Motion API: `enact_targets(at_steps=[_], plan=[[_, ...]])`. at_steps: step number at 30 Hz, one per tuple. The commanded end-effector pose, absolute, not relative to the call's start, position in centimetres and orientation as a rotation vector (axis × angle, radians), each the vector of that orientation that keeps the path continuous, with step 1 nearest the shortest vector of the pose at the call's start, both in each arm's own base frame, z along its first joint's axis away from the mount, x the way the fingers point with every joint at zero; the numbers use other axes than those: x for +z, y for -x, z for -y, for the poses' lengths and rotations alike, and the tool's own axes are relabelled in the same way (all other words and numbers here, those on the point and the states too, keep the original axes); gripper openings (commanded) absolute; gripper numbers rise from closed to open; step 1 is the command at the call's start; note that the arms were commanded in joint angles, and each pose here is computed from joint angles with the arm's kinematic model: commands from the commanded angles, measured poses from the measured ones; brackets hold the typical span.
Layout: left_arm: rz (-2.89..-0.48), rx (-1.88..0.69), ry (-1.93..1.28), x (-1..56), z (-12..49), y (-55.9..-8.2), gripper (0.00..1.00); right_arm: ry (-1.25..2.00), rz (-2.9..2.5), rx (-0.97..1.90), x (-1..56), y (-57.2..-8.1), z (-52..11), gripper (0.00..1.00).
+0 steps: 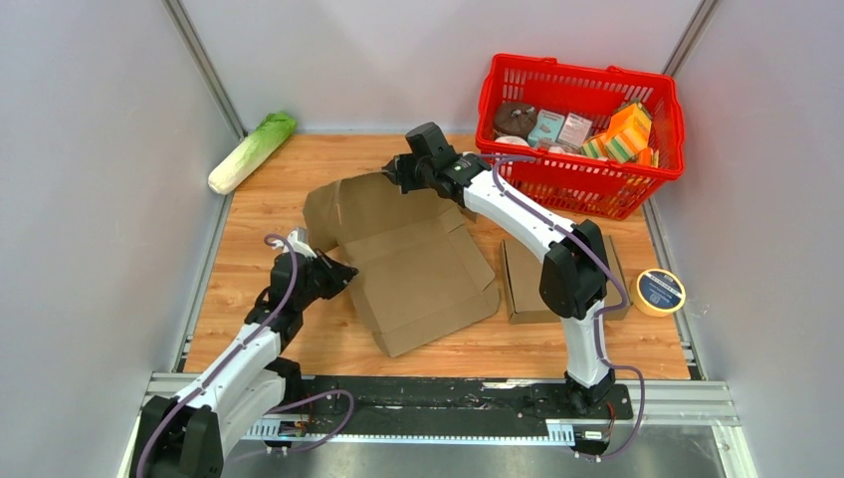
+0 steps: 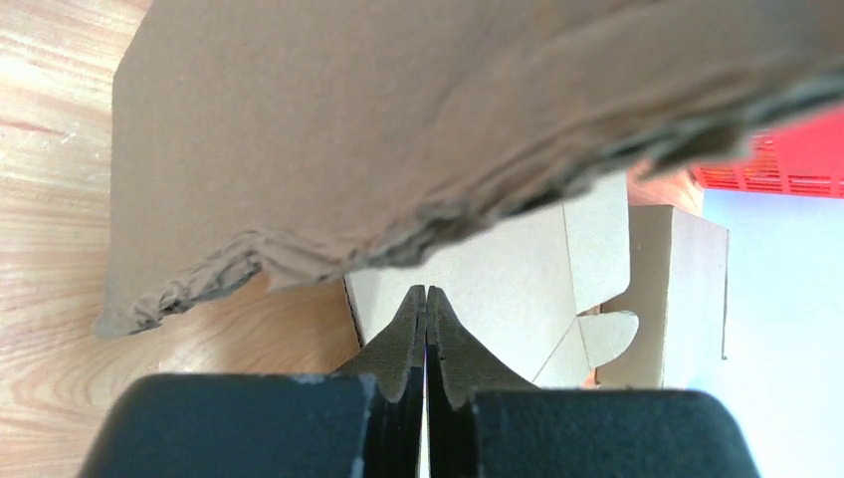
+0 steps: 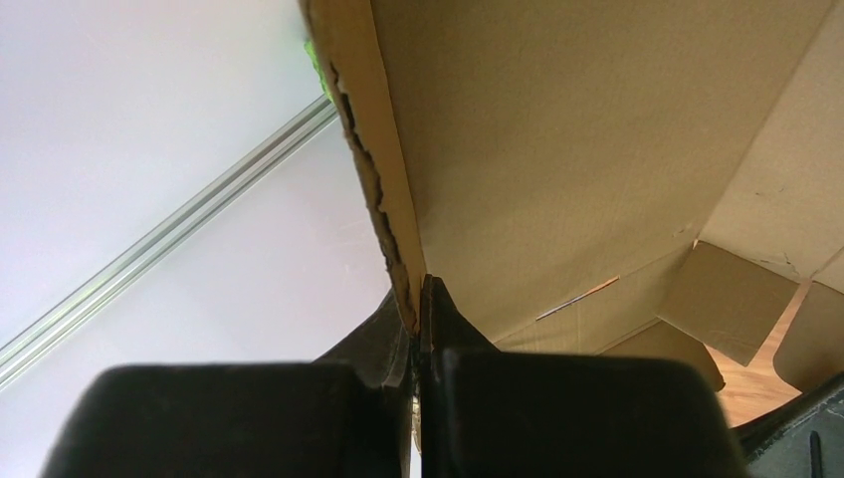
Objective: Fold the paper box
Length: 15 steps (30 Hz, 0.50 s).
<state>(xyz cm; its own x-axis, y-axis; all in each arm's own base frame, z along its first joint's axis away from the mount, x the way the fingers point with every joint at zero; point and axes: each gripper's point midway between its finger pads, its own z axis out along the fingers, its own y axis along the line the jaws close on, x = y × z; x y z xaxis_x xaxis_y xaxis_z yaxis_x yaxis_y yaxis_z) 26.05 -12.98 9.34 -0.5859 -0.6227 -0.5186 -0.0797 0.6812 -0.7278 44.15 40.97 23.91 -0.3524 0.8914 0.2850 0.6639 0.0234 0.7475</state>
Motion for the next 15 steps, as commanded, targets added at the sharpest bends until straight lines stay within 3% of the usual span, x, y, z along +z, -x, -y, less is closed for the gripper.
enact_targets(at_steps=[1,7,15], plan=[[-2.132,-0.798,0.551,8.3,12.4,-25.3,0.00,-1.666,-1.916,1.405,27.7,-45.2,-41.5,0.00],[-2.220,-0.572,0.861,3.0,9.0,-23.6,0.00,-1.640,-1.895,1.404,27.8,-45.6,-41.2,0.00],[-2.338,-0.399,0.975,0.9,8.1,-25.2,0.00,-1.646,-1.916,1.419,26.1,-45.6,-41.8,0.00]])
